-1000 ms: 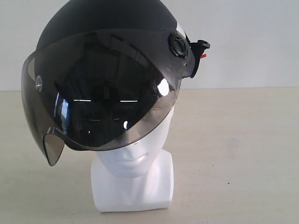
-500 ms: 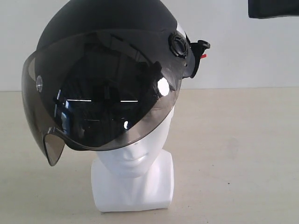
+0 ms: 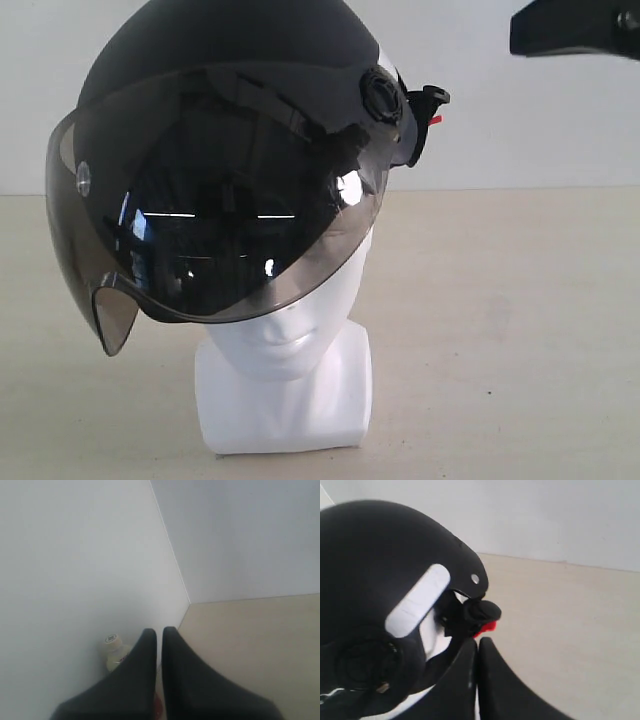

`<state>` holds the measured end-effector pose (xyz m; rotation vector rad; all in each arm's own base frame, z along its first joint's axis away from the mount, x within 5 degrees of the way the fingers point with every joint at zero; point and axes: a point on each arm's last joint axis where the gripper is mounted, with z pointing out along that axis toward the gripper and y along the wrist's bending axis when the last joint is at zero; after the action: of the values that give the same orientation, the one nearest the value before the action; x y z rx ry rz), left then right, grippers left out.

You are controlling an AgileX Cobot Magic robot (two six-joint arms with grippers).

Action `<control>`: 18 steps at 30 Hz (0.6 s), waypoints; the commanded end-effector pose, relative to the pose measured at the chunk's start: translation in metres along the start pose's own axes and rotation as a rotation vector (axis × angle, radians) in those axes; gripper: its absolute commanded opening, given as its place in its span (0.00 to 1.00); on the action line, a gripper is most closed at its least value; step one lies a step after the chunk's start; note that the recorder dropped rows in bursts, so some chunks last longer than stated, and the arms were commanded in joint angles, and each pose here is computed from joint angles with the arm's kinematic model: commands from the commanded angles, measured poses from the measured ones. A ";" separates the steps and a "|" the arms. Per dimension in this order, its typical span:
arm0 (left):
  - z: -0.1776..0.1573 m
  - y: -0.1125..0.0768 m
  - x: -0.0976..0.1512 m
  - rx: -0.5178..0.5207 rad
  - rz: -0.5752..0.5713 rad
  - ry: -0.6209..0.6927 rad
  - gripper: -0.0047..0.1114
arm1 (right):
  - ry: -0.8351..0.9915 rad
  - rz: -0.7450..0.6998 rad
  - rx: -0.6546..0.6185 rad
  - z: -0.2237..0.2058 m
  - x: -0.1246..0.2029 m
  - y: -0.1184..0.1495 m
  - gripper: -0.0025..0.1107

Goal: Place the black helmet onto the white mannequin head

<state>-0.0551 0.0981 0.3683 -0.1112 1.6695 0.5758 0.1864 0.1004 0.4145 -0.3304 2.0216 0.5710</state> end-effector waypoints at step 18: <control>0.003 -0.008 0.002 0.056 -0.009 0.016 0.08 | -0.073 0.282 -0.149 -0.019 0.048 -0.110 0.02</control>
<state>-0.0517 0.0941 0.3643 -0.0908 1.6944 0.5369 0.2058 -0.0202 0.3503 0.0696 2.0888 0.6752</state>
